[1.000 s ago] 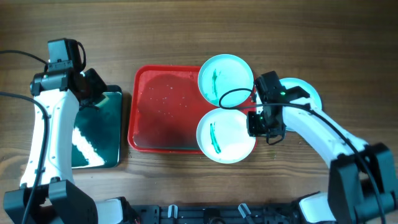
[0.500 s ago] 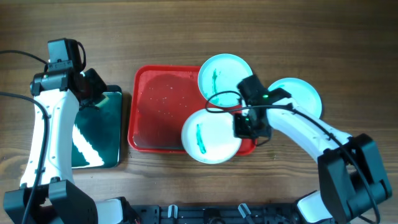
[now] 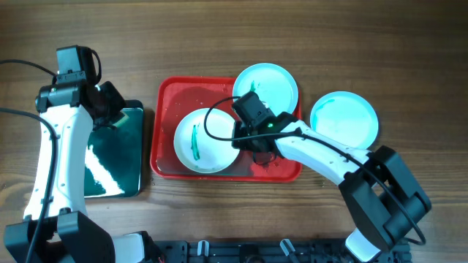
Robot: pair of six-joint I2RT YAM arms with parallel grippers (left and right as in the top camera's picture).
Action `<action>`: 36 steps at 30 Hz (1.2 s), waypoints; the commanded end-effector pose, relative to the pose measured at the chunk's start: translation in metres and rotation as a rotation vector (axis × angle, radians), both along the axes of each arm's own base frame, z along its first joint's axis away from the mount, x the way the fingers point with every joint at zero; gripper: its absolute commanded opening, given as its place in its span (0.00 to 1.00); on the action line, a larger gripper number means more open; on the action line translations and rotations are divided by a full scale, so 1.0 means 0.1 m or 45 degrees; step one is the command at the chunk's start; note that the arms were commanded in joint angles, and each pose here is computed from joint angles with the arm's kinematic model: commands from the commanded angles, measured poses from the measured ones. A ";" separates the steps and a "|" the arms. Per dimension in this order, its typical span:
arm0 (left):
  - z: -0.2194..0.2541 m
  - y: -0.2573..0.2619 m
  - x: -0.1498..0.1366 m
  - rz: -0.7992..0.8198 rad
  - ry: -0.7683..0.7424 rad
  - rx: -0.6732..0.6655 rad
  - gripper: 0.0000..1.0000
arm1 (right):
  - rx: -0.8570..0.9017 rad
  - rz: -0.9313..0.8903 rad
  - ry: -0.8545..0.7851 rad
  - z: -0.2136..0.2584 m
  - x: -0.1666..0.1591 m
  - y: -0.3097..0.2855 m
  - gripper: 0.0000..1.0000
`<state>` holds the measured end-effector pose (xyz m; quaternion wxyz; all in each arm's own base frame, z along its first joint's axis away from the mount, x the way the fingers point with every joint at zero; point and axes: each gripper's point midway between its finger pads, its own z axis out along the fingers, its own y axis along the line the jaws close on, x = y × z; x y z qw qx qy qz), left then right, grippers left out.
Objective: Clean dirty plates on tray and stack at the side
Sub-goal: 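Move the right gripper to the lower plate rim and grasp it, then scrub the held lower plate with the sponge in the left gripper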
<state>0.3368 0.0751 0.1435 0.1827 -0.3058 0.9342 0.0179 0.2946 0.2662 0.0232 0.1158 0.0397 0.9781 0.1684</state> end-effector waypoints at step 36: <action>-1.05 -1.47 -0.05 -0.714 0.105 -0.100 0.04 | 0.160 0.263 0.069 -0.20 0.05 0.25 0.04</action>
